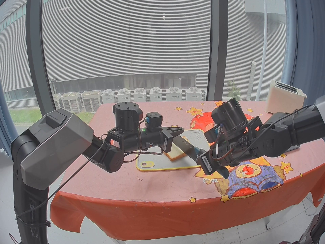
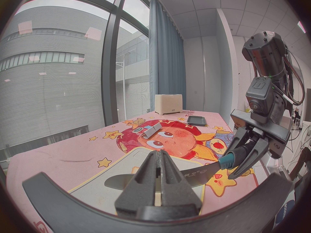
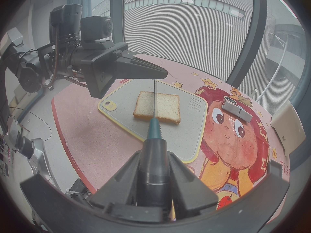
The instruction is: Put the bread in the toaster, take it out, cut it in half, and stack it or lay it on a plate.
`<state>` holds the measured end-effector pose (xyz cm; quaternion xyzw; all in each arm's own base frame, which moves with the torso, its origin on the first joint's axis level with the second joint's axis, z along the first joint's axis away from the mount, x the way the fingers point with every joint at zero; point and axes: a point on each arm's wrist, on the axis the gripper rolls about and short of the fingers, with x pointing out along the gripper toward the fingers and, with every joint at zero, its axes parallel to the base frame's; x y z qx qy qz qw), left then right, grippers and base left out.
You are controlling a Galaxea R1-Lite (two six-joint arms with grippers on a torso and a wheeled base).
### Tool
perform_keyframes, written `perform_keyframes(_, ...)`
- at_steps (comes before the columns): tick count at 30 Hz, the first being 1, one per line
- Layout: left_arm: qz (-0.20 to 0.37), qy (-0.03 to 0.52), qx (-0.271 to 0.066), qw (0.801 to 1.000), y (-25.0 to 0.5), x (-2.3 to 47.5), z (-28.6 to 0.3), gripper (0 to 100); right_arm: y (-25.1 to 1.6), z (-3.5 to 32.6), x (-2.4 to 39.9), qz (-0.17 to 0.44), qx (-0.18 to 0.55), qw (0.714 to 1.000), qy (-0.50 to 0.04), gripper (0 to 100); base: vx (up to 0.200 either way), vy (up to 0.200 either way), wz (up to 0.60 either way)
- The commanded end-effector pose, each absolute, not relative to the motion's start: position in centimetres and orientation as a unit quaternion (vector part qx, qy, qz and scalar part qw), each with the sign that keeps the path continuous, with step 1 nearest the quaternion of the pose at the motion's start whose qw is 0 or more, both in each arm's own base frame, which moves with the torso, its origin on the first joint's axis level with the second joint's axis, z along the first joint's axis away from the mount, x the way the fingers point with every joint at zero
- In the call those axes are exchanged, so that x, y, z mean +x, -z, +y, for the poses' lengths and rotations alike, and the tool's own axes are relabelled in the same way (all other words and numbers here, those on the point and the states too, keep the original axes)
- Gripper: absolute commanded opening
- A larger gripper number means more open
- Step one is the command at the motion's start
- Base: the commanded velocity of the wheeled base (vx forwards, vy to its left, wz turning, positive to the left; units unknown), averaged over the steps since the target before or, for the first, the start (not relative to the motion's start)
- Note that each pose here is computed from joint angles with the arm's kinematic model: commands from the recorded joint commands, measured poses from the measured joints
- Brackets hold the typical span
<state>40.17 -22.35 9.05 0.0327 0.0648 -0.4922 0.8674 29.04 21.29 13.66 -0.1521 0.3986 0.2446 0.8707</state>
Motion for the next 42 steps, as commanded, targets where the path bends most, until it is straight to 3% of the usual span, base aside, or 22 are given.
perform_keyframes(1,0.066,0.492,0.033,0.867,-8.8,40.3,-22.5,0,-13.5,21.4,29.0,0.401,-0.152,0.87,-0.244,0,0.0,0.0,0.0)
perform_keyframes(42,0.091,0.492,0.032,0.865,-5.3,41.7,-23.1,0,-13.0,21.4,28.7,0.411,-0.151,0.868,-0.234,0,0.0,0.0,0.0)
